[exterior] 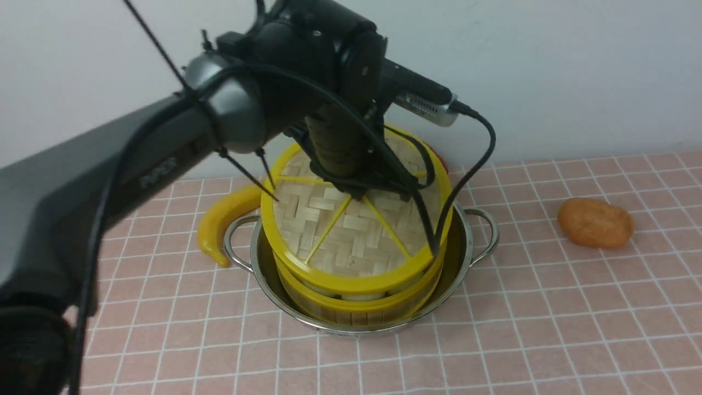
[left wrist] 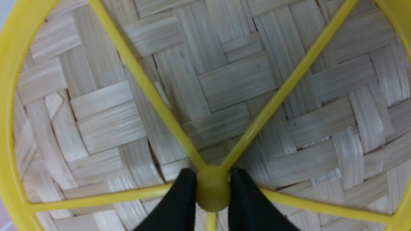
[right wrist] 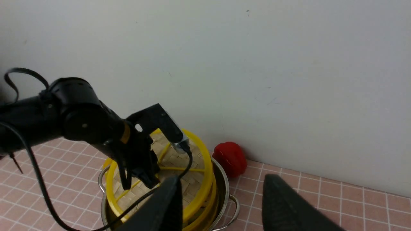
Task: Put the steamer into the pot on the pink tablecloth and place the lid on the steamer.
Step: 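Place the yellow bamboo steamer lid onto the steamer in the pot with the left gripper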
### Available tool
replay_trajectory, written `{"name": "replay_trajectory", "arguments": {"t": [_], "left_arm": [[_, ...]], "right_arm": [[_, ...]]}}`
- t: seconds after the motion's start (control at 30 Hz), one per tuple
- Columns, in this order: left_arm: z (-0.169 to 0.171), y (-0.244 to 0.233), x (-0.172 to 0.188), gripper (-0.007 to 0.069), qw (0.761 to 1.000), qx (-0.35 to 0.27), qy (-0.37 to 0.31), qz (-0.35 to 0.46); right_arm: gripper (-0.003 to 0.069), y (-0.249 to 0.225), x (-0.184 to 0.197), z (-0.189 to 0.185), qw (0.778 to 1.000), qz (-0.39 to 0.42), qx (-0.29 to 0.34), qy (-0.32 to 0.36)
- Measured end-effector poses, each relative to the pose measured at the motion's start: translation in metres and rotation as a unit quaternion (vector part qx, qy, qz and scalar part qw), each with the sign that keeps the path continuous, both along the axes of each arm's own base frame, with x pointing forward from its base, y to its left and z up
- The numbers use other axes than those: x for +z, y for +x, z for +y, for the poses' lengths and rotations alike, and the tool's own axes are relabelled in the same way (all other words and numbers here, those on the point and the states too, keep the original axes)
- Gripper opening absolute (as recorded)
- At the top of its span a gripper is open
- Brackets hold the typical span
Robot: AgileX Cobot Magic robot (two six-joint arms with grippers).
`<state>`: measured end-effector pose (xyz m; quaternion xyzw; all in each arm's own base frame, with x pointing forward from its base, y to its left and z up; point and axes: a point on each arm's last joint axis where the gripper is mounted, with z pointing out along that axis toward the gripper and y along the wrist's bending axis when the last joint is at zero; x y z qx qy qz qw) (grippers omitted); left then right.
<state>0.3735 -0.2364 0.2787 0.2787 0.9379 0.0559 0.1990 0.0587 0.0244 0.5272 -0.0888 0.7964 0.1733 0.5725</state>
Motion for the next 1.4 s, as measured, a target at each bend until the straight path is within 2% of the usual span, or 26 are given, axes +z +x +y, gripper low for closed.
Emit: {"name": "replay_trajectory", "arguments": {"t": [0.4,1.4], "left_arm": [[-0.005,0.008,-0.029,0.0116,0.999,0.001,0.023,0.027],[-0.004,0.013,-0.03,0.0116,1.0,0.002,0.017,0.013]], "right_arm": [[0.0351,0.0,0.0,0.0,1.0,0.0,0.0,0.001],[0.0351,0.0,0.0,0.001,1.0,0.002,0.003,0.003]]}}
